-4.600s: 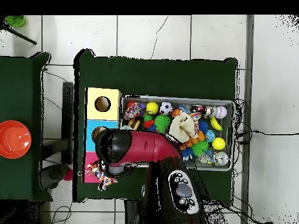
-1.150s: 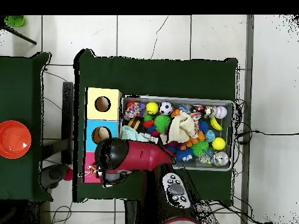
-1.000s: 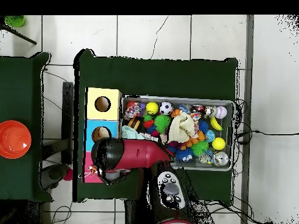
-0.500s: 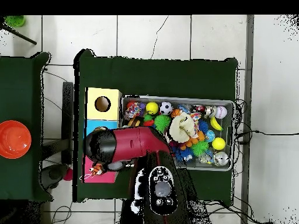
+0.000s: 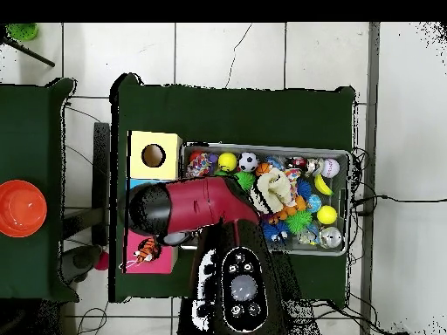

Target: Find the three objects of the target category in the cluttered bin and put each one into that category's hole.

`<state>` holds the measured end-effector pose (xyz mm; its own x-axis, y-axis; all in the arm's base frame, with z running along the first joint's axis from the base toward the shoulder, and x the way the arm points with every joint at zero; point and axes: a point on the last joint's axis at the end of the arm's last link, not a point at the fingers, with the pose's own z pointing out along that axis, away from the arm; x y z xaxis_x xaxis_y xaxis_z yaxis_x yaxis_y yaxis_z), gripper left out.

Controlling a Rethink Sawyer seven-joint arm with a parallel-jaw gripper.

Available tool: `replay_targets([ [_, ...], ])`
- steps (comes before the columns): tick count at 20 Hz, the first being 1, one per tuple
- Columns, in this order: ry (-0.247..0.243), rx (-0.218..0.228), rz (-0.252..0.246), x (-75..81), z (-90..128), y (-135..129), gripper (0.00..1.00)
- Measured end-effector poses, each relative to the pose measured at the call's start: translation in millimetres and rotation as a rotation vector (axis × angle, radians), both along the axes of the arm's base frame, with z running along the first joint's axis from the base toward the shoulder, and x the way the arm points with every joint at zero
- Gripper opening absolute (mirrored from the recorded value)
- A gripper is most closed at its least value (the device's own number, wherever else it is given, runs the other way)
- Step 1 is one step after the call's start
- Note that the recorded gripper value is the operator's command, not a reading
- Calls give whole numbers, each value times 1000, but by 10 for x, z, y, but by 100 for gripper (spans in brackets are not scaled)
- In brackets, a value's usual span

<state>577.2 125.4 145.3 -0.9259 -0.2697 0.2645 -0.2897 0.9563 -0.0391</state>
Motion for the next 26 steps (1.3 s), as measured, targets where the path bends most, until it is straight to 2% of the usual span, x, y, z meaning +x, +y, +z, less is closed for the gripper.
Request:
replay_targets([
  [6,35,-12,-18,105,250,-24,0],
  [7,54,-4,-38,128,345,-30,0],
  [10,76,18,-69,150,445,-30,0],
  [14,113,92,-154,225,626,-16,0],
  [15,118,119,-181,256,672,-5,0],
  [16,124,168,-226,300,743,30,0],
  [18,137,227,-277,330,820,96,0],
  [23,183,363,-392,317,970,318,0],
  [26,193,412,-446,275,972,419,0],
])
